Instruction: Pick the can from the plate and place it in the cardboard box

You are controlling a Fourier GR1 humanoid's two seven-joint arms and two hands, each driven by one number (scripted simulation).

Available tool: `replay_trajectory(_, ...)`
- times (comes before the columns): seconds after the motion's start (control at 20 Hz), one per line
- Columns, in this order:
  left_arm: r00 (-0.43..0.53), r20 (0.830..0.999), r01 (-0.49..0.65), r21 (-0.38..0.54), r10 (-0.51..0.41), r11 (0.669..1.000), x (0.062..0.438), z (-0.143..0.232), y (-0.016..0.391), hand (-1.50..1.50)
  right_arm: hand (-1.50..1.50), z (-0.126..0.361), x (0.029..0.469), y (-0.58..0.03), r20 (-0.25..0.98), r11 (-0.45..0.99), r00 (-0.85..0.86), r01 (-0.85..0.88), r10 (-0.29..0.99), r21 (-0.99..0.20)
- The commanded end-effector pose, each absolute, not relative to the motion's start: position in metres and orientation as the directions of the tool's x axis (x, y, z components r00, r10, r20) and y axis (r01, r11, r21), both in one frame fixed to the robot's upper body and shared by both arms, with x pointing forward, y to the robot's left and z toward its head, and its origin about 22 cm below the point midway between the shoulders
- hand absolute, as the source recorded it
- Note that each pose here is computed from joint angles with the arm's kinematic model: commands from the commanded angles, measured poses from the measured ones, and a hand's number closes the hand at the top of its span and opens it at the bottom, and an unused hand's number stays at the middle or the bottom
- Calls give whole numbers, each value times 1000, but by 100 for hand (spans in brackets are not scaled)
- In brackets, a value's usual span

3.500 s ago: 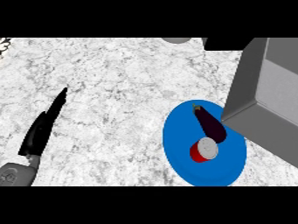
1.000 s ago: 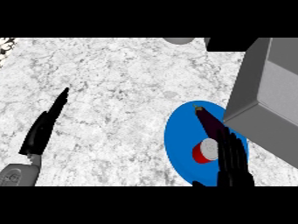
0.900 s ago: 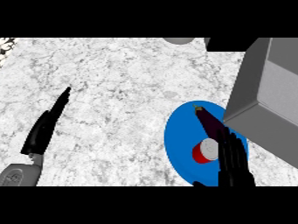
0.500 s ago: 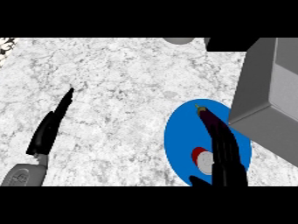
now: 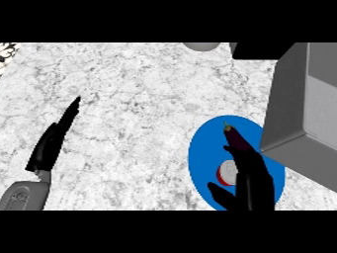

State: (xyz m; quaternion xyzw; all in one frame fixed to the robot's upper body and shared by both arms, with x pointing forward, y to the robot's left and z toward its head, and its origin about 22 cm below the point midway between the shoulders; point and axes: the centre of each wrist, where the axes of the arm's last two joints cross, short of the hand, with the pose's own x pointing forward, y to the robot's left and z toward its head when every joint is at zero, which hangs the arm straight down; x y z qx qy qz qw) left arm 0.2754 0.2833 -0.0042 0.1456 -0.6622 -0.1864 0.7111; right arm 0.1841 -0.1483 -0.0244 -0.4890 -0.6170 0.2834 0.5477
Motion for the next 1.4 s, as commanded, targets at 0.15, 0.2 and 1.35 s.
replay_trajectory(0.15,51,892,57,446,-449,893,277,-3,271,0,150,-33,192,-157,299,237,73,444,952,-864)
replay_trajectory(0.2,54,887,71,455,-459,888,278,2,291,0,150,-22,200,-137,284,219,81,451,955,-865)
replay_trajectory(1.35,64,891,81,445,-450,892,267,-11,280,0,150,135,272,-129,109,81,222,133,969,-988)
